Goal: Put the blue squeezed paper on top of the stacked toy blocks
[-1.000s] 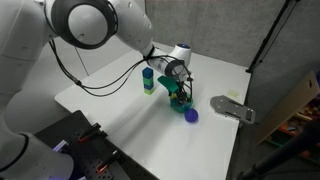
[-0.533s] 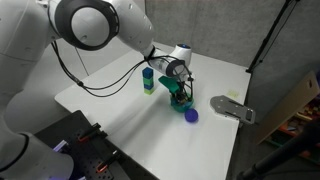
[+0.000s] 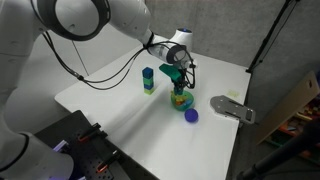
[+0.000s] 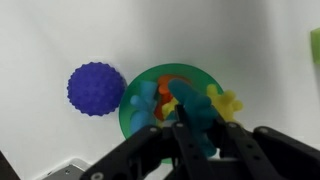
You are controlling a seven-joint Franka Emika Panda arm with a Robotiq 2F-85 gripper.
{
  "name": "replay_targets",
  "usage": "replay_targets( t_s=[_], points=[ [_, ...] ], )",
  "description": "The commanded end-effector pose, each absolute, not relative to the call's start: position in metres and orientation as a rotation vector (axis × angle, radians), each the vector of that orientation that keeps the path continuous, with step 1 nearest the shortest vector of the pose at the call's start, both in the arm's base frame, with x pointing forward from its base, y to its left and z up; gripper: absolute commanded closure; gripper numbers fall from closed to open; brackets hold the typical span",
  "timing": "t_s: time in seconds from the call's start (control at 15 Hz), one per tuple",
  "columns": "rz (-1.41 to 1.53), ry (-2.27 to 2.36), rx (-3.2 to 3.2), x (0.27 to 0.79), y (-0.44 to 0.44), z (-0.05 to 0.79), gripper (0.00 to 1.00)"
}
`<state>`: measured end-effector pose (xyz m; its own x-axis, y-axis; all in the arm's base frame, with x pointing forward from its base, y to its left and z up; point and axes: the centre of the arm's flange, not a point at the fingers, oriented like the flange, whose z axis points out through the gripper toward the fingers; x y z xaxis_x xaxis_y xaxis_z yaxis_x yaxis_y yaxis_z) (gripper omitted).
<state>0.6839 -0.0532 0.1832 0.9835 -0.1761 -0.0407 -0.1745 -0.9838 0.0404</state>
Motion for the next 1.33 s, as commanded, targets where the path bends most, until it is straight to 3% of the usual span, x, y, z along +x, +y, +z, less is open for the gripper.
replay_targets(
  t_s=[0.0,0.47,1.27],
  points=[
    [-0.074,-0.239,3.11,0.688,-0.036,0.228,0.93],
    [-0.097,-0.136,3.157,0.714,0.005,0.29,0.93],
    [-0.428,0.058,3.212,0.73,0.079,0.34,0.93]
  ],
)
